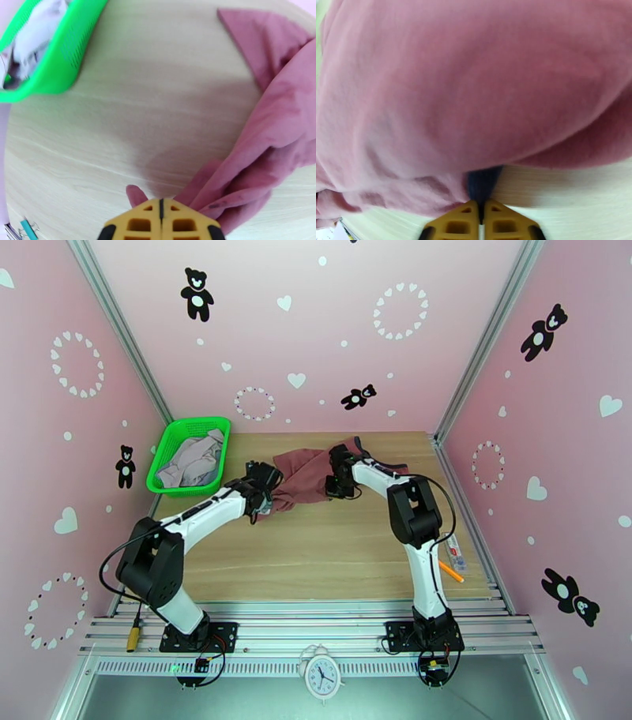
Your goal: Fold and stack the mixed laundry pile
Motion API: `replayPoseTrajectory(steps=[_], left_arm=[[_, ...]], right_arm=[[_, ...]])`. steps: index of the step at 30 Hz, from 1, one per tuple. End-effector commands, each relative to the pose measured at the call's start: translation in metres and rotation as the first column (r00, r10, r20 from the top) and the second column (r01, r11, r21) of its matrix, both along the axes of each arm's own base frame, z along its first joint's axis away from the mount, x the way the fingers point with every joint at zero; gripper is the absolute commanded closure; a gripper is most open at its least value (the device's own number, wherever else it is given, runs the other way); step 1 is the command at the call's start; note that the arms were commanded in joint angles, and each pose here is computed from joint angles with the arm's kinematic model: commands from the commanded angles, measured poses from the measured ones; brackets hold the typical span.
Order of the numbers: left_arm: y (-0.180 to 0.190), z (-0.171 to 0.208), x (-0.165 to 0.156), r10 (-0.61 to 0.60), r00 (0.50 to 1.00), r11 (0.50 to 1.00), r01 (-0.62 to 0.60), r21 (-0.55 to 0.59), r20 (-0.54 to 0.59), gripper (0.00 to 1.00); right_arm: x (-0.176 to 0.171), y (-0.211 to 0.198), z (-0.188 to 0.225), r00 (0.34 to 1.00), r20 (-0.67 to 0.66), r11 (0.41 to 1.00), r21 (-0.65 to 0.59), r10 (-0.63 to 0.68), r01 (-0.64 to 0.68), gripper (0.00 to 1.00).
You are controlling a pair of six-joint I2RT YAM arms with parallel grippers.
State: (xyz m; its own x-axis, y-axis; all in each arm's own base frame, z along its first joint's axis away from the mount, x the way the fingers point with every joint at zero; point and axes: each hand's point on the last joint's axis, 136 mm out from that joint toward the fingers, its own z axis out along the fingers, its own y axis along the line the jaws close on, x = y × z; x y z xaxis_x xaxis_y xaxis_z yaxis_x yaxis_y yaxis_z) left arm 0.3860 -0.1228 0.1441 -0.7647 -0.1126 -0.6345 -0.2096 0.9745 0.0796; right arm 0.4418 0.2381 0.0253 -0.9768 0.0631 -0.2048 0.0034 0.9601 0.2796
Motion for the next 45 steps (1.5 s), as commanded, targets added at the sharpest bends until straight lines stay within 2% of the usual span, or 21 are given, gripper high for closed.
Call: replayPoseTrajectory(steps=[1,7,12,19,24,29,33,38,41,45], left_arm=[[0.011,0.065,0.007,-0.003,0.993,0.999,-0.002,0.034,0.122,1.0],[0.031,0.124,0.013,0.016,0.975,0.999,-0.027,0.045,0.222,1.0],[0.047,0.137,0.011,0.032,0.97,0.998,-0.044,0.042,0.242,1.0],[0.048,0.158,0.01,0.009,0.963,0.999,-0.022,0.043,0.27,1.0],[0.044,0.214,0.0,-0.031,0.935,0.999,0.034,-0.002,0.352,1.0],[0.03,0.285,-0.038,-0.133,0.874,0.984,0.173,-0.043,0.468,1.0],[0.015,0.324,-0.08,-0.23,0.812,0.946,0.317,-0.073,0.537,1.0],[0.017,0.354,-0.123,-0.265,0.753,0.906,0.408,-0.112,0.603,1.0],[0.023,0.361,-0.126,-0.255,0.741,0.912,0.398,-0.101,0.622,1.0],[0.02,0.361,-0.101,-0.244,0.751,0.938,0.344,-0.049,0.613,1.0]], right_arm=[[-0.005,-0.015,0.029,0.999,0.042,0.999,-0.053,-0.006,0.008,1.0],[-0.029,-0.05,0.108,0.984,0.176,0.991,-0.132,0.014,0.01,1.0],[-0.06,-0.074,0.17,0.959,0.282,0.987,-0.161,0.019,0.028,1.0],[-0.069,-0.099,0.266,0.894,0.445,0.975,-0.212,0.042,0.059,1.0],[-0.078,-0.121,0.326,0.833,0.55,0.959,-0.261,0.054,0.11,1.0],[-0.11,-0.142,0.386,0.743,0.666,0.959,-0.249,0.071,0.131,1.0],[-0.147,-0.148,0.418,0.68,0.726,0.977,-0.204,0.104,0.069,1.0],[-0.193,-0.164,0.451,0.606,0.789,0.986,-0.164,0.104,0.044,1.0],[-0.195,-0.176,0.459,0.581,0.806,0.975,-0.201,0.11,0.094,1.0],[-0.163,-0.18,0.45,0.611,0.779,0.945,-0.29,0.141,0.152,1.0]])
